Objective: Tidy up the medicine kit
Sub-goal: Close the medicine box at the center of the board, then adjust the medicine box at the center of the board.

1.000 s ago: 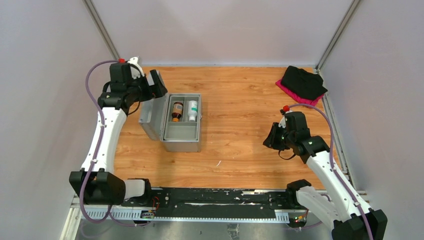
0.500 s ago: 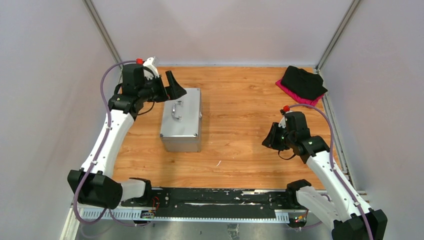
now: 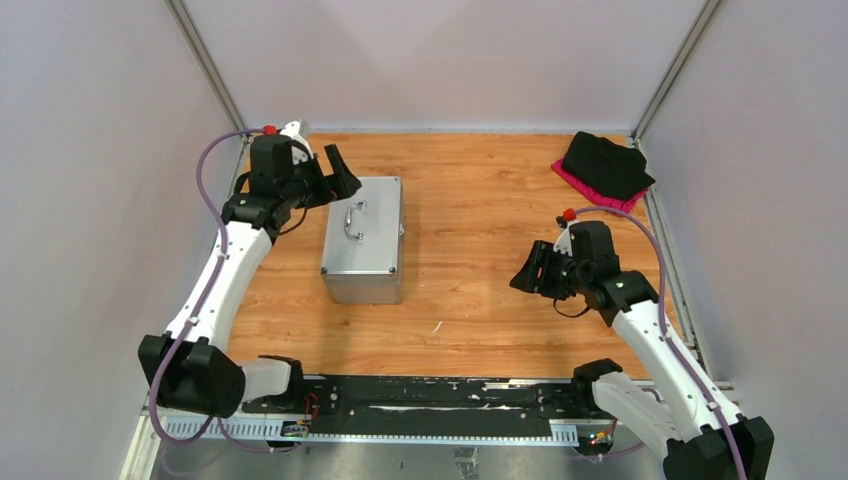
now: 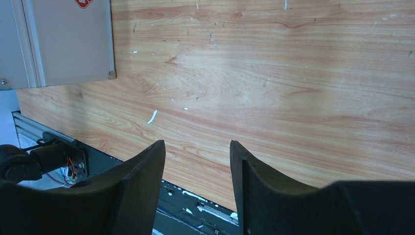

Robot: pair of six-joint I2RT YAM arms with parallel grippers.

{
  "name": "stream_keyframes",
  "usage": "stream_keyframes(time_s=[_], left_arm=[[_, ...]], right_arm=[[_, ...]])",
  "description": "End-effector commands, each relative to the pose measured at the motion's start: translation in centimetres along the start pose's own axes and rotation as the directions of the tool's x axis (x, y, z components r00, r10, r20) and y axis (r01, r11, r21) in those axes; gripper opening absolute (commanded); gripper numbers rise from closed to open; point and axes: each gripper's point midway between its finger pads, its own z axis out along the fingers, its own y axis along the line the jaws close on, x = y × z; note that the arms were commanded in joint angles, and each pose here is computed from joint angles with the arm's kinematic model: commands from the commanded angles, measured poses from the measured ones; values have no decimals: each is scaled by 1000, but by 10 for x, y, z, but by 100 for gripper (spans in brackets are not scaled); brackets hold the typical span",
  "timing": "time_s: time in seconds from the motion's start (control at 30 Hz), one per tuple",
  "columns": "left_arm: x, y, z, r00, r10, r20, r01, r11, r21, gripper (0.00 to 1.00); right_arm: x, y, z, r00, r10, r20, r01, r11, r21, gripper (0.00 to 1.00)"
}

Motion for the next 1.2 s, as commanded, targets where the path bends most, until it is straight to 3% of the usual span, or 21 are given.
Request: stream_keyframes(time_s=[0.0,0.3,0.43,0.7,0.93,1.17], left_arm=[[-4,38,14,999,-14,35,20,981,-194,100],[14,62,73,987,-163,9,163,975,-151,100],[18,58,93,985,-170,-40,166,983,-83,100],[18,39,114,985,-151,-87,154,988,22,100],[38,-12,125,988,-58,-144,81,984,161,100],[72,-86,125,960,184,-212,-87,913,400,100]], right_arm=[[0,5,-4,1000,0,10,1,999,-37,59],[7,14,-11,997,-76,18,78,990,-115,77],[9,14,-10,997,-81,7,81,989,-122,87],[11,14,-6,997,-78,-18,76,989,-125,88],[8,14,-6,997,-82,-4,81,989,-125,88],[6,15,-7,997,-82,6,82,989,-120,87]])
